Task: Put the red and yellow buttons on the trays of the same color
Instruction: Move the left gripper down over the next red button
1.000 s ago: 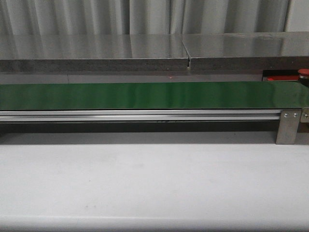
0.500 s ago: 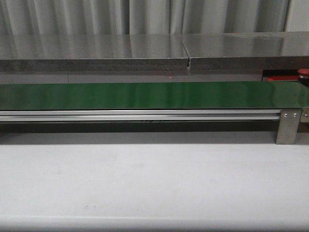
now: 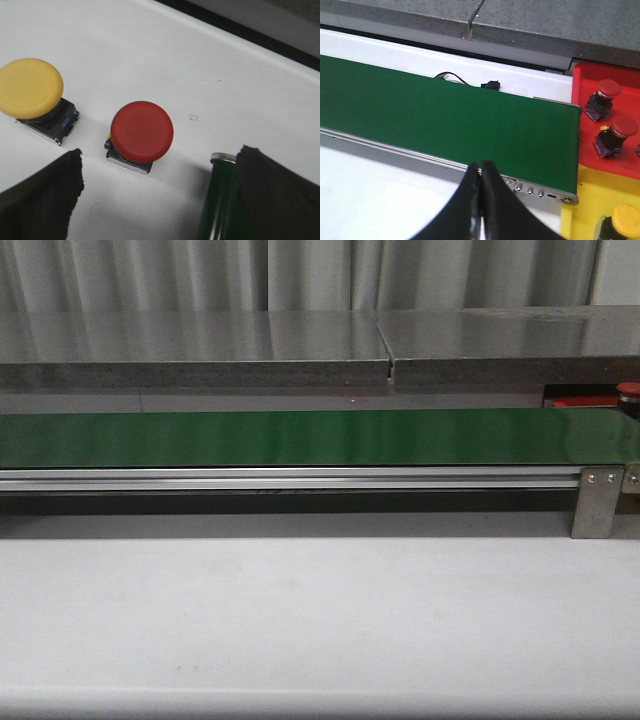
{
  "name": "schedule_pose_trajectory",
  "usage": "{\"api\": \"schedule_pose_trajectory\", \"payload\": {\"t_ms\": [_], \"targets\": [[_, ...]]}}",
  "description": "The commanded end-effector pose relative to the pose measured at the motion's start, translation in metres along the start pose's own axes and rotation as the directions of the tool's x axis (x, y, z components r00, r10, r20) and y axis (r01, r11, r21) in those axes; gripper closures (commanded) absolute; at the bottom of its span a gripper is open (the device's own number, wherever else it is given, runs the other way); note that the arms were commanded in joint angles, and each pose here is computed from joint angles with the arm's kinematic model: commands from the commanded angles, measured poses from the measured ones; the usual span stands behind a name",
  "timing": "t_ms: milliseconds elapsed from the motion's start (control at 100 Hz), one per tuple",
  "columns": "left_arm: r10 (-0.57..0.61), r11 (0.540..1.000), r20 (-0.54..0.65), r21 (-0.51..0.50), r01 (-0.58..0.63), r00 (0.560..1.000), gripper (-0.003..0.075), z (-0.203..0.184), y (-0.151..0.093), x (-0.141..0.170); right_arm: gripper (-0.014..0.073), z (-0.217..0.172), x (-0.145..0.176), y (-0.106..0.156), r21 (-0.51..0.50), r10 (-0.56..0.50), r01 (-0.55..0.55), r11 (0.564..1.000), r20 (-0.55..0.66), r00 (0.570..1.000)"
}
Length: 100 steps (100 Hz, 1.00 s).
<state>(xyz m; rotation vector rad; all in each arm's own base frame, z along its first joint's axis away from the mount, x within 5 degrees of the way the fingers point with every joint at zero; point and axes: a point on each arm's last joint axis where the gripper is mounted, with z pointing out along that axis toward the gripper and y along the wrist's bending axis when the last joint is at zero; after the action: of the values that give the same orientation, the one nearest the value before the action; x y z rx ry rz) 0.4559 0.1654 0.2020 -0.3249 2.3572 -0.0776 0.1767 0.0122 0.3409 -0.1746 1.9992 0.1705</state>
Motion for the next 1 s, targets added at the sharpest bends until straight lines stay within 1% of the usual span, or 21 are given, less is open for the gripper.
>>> {"api": "schedule_pose_trajectory", "payload": {"t_ms": [0, 430, 650, 870, 940, 990], "targets": [[-0.005, 1.000, 0.143, -0.019, 0.008, 0.990, 0.0120, -0.026, -0.002, -0.032, 0.0713, -0.007, -0.016, -0.001, 0.030, -0.010, 0.007, 1.000, 0.094, 0.996], [-0.009, 1.000, 0.158, -0.021, 0.012, 0.987, 0.0120, -0.004, 0.004, -0.038, 0.0713, -0.007, -0.016, -0.001, 0.030, -0.010, 0.007, 1.000, 0.094, 0.996], [-0.020, 1.000, 0.128, -0.020, 0.022, 0.992, 0.0120, 0.010, 0.007, -0.028, 0.0713, -0.007, -0.016, -0.001, 0.030, -0.010, 0.007, 1.000, 0.094, 0.996], [-0.020, 0.999, 0.138, -0.027, 0.024, 0.990, 0.0120, 0.012, 0.008, -0.028, 0.0713, -0.007, -0.016, -0.001, 0.030, -0.010, 0.007, 1.000, 0.094, 0.996], [-0.020, 0.999, 0.138, -0.027, 0.024, 0.990, 0.0129, 0.012, 0.008, -0.028, 0.0713, -0.007, -0.016, -0.001, 0.030, -0.010, 0.007, 1.000, 0.094, 0.996], [-0.020, 0.999, 0.138, -0.027, 0.024, 0.990, 0.0154, 0.012, 0.008, -0.028, 0.0713, -0.007, -0.016, -0.001, 0.030, -0.010, 0.007, 1.000, 0.094, 0.996]]}}
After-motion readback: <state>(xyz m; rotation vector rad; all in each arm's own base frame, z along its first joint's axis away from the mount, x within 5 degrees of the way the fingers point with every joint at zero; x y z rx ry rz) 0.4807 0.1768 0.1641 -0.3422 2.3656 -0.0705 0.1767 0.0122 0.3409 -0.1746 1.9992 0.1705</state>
